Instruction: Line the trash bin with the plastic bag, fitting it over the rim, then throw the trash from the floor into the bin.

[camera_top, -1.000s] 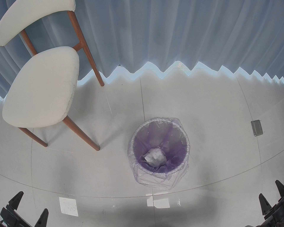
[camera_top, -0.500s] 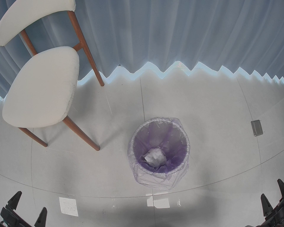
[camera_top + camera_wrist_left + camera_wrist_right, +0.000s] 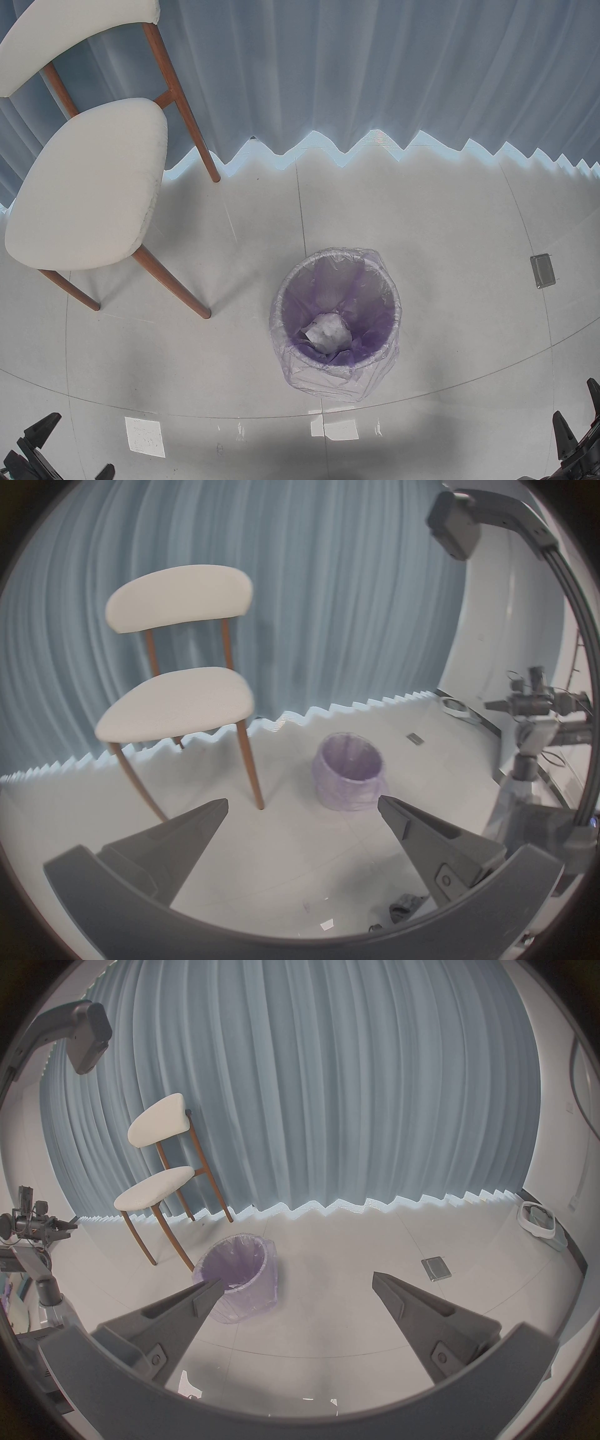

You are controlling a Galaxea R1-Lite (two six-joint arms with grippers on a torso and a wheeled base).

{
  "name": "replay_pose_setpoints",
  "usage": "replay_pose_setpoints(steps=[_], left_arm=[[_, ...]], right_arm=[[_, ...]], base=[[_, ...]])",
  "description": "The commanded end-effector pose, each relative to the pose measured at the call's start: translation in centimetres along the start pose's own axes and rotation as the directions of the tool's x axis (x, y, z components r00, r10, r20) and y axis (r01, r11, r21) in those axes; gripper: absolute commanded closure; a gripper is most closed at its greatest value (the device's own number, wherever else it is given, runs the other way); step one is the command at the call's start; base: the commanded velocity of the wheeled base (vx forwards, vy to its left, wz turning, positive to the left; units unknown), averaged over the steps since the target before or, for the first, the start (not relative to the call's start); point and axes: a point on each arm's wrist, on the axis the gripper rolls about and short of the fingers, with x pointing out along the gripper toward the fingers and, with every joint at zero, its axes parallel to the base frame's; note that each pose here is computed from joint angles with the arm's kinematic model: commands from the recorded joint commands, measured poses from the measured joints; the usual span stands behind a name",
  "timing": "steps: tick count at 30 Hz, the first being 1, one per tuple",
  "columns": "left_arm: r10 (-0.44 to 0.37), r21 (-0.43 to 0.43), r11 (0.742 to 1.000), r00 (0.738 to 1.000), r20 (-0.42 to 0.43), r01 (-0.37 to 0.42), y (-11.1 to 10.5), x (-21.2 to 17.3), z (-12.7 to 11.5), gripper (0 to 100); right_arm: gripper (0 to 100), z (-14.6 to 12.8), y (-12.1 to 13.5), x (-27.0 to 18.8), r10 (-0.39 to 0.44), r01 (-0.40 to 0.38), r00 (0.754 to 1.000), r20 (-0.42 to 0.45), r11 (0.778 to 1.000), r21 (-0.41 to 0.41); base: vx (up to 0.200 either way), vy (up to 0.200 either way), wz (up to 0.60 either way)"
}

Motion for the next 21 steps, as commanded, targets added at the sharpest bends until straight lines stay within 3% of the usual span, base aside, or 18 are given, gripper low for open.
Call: replay_pose_setpoints(steps=[1,4,5,7,10,11,18,21], left_arm=[[0.311,-0.13,0.942,0.95,0.001,-0.308,0.48,-0.34,-0.56,0],[0.358,-0.125,0.926,0.934,-0.006,-0.356,0.57,-0.37,-0.58,0],[0.4,-0.134,0.907,0.916,-0.016,-0.398,0.65,-0.41,-0.64,0],[0.41,-0.134,0.903,0.912,-0.018,-0.408,0.67,-0.42,-0.64,0],[0.365,-0.098,0.926,0.931,-0.013,-0.364,0.58,-0.38,-0.64,0],[0.297,-0.06,0.953,0.955,-0.013,-0.298,0.44,-0.34,-0.69,0],[0.277,-0.062,0.957,0.957,-0.091,-0.283,0.48,-0.37,-0.59,0],[0.277,-0.065,0.957,0.957,-0.088,-0.283,0.49,-0.34,-0.64,0]], right_arm=[[0,-0.52,-0.04,0.03,-0.013,0.013,1.0,-0.005,1.0,0.007],[0,-0.53,-0.08,0.03,-0.031,0.031,0.999,-0.006,0.999,0.011],[0,-0.53,-0.08,0.03,-0.031,0.031,0.999,-0.006,0.999,0.011],[0,-0.53,-0.08,0.03,-0.031,0.031,0.999,-0.006,0.999,0.01],[0,-0.5,-0.08,0.02,-0.031,0.031,0.999,-0.006,1.0,0.002],[0,-0.5,-0.08,0.02,-0.027,0.027,1.0,-0.006,1.0,-0.003],[0,-0.49,-0.06,0.02,-0.019,0.019,1.0,-0.005,1.0,-0.003],[0,-0.55,-0.06,0.03,-0.019,0.019,1.0,-0.008,1.0,-0.003]], base=[[0.0,0.0,0.0],[0.0,0.0,0.0],[0.0,0.0,0.0],[0.0,0.0,0.0],[0.0,0.0,0.0],[0.0,0.0,0.0],[0.0,0.0,0.0],[0.0,0.0,0.0]])
